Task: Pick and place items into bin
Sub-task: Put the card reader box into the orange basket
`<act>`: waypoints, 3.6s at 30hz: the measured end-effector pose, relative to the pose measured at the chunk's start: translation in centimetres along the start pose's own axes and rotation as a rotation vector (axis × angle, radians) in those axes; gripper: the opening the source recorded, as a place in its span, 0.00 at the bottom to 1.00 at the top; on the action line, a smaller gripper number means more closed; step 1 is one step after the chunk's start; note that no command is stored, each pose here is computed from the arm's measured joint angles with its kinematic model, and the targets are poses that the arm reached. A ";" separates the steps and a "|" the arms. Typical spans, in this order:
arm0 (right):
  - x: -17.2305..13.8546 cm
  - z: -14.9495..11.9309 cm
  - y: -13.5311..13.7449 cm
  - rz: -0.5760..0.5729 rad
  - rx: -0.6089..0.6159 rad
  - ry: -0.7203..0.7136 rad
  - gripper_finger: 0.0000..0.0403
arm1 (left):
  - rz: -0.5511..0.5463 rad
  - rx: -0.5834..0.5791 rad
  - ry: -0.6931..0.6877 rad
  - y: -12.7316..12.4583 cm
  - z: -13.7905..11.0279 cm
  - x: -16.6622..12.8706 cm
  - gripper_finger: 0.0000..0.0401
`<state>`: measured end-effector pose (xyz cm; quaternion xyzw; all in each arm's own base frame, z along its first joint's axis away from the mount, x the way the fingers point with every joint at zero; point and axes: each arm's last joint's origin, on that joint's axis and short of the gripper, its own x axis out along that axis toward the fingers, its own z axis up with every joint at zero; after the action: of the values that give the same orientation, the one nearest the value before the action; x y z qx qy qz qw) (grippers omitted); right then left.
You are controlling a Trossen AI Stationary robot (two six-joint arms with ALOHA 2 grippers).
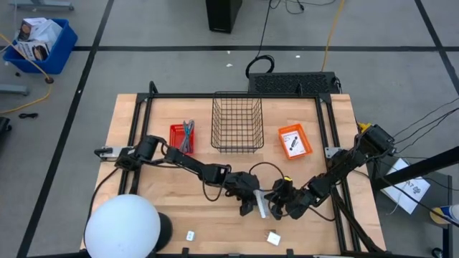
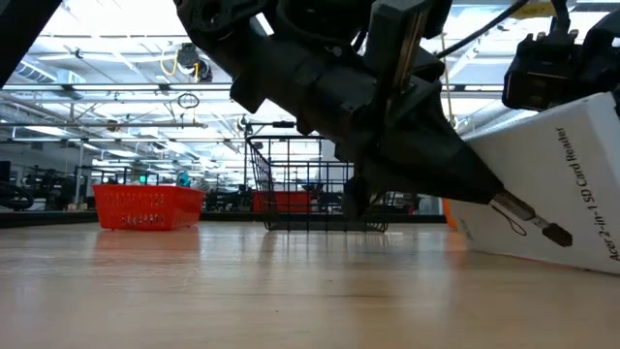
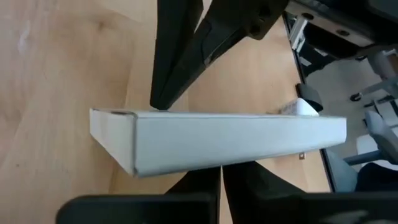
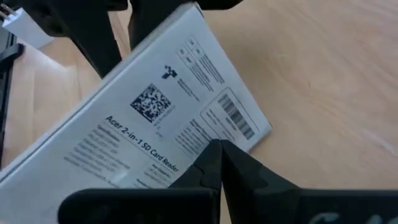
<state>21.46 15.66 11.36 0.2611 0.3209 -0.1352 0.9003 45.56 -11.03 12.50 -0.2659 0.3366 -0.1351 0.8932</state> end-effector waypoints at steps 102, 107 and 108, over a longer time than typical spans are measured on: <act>-6.2 3.6 -2.0 -0.097 -0.040 -0.025 0.00 | 0.091 0.092 0.129 -0.3 -0.4 -1.5 0.08; -7.6 4.6 -1.8 -0.015 -0.037 -0.026 0.00 | 0.063 0.172 0.096 -2.1 0.7 -2.9 0.08; -7.8 4.8 -1.8 0.000 -0.035 -0.032 0.00 | 0.058 0.187 0.087 -2.4 0.8 -3.1 0.08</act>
<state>17.24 12.14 18.89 0.2430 0.3089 -0.1334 0.9098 43.66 -11.37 16.06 -0.1654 0.3688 -0.1513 0.9021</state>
